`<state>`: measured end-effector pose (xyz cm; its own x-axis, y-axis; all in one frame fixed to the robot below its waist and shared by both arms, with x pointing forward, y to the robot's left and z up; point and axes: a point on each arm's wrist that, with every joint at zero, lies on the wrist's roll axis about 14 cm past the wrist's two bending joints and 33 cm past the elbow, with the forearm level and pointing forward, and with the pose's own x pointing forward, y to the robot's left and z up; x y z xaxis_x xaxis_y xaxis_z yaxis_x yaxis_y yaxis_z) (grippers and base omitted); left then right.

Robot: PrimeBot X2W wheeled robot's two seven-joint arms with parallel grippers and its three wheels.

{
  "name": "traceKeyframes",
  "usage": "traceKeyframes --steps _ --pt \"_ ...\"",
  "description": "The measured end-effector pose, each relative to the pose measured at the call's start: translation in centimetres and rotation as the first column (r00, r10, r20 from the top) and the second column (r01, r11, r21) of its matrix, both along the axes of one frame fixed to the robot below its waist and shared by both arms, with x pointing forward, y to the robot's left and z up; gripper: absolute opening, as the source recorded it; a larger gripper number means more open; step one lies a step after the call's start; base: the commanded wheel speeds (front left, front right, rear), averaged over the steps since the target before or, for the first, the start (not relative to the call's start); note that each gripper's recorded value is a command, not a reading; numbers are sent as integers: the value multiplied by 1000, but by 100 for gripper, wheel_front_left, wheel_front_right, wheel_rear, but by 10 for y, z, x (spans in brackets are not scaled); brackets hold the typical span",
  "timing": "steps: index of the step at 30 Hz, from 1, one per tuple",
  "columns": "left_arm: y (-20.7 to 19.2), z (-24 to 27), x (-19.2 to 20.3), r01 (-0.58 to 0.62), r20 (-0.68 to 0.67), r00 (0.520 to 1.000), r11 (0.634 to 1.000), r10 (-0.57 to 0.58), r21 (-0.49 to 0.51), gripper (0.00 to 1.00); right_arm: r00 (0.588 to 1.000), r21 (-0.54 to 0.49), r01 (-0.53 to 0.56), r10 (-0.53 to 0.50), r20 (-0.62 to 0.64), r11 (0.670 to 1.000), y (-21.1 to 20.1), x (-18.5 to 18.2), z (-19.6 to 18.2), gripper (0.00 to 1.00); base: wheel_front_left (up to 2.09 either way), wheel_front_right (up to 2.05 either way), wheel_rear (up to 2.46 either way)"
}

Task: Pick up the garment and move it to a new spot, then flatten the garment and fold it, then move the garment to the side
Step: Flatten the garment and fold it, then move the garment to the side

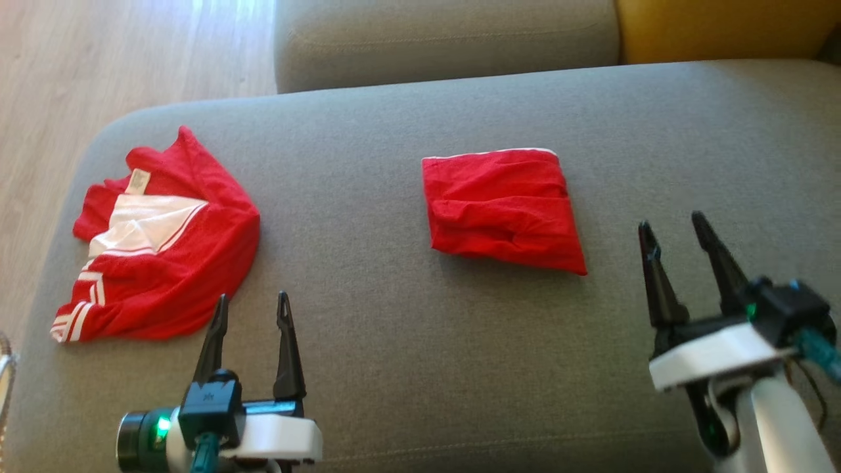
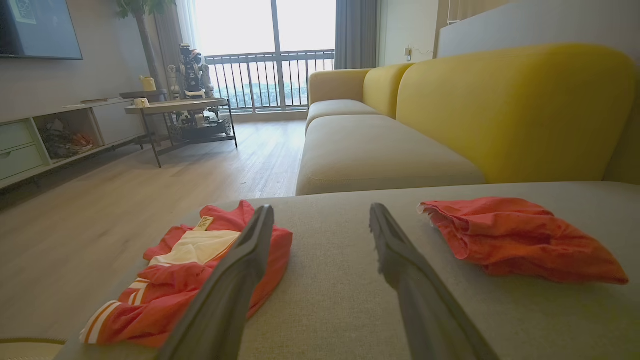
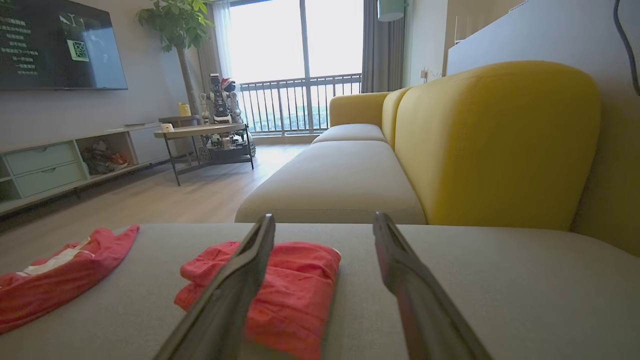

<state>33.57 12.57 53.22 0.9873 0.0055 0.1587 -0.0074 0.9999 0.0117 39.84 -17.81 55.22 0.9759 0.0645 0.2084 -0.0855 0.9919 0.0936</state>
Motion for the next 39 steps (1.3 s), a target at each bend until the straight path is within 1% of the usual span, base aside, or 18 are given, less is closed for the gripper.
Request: traceKeyframes --steps 2,7,11,21,34,39 --pt "-2 2 -2 5 6 1000 1000 -5 1 100 1000 -13 10 -10 -8 1000 -3 -11 -4 100 0 0 0" --pt "-3 -1 -12 9 -1 1000 1000 -9 6 100 996 -30 24 -27 -91 999 -7 -40 -34 100 0 0 0" --pt "-4 -2 -17 14 -6 1000 1000 -14 1 100 994 -29 30 -32 -103 999 -9 -49 -39 100 0 0 0" --pt "-4 -6 -19 20 -15 1000 999 -19 26 100 994 -24 24 -26 -102 999 -6 -49 -38 100 0 0 0" --pt "8 -20 -26 -20 -58 998 999 22 36 100 987 -12 -16 14 -161 1000 6 -36 -57 100 0 0 0" --pt "11 -28 -31 -38 -88 995 999 41 32 100 984 83 -13 28 -176 996 11 -14 -60 100 0 0 0"
